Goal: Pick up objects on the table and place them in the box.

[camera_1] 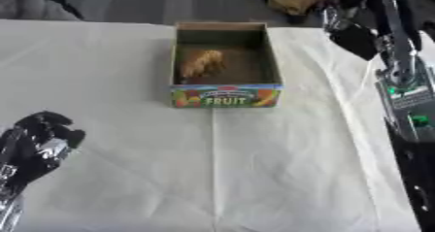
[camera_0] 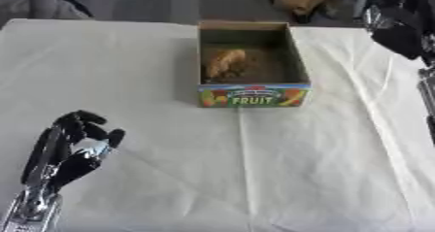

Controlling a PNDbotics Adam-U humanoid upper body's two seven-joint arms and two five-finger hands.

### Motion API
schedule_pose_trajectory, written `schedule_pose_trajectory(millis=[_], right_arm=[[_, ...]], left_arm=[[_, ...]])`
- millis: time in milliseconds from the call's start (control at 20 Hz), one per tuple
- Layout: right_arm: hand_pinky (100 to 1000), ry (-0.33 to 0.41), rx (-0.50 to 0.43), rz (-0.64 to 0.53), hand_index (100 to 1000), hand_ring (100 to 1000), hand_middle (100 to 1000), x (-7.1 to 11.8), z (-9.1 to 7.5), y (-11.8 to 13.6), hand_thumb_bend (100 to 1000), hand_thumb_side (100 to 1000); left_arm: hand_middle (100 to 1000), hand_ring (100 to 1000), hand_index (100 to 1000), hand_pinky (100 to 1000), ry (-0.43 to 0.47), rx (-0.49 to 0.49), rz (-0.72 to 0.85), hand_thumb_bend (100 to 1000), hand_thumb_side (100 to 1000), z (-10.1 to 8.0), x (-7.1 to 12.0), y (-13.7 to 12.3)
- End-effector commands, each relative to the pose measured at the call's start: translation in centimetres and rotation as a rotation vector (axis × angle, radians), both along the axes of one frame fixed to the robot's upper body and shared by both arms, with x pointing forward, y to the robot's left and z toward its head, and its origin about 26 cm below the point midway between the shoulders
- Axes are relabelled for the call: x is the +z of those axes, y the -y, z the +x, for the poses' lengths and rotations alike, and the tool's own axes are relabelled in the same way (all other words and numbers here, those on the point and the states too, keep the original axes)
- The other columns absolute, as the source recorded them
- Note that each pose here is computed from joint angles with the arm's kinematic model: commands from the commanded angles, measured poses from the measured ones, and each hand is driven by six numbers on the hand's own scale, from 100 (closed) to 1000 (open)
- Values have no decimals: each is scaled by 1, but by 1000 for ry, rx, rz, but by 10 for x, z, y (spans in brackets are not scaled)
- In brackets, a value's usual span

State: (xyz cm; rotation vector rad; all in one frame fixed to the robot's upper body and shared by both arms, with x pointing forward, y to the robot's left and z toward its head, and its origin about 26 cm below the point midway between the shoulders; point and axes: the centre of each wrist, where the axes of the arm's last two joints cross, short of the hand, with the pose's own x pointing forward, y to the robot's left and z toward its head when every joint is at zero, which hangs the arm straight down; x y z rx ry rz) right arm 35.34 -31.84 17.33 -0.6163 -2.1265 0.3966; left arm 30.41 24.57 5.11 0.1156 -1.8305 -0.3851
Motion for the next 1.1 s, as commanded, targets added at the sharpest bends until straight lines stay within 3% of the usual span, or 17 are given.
schedule_pose_trajectory(millis=[50,250,550,1100], right_arm=[[624,8,-13,77,872,614,657,-5,-7,-1,100,365],[620,-64,-24,124,869,609,651,-31,-14,-2,100,436],[614,-105,-53,204,863,603,643,-54,-23,-6,100,501],[610,-132,-66,244,849,595,632,-66,-29,-9,100,522]], left_arm=[[555,522,588,559,32,13,6,637,378,1,9,-5],[548,517,583,558,32,16,6,630,378,1,9,-5],[545,515,581,558,29,9,5,624,379,1,9,-5],[544,514,581,558,30,12,2,618,380,1,8,-6]])
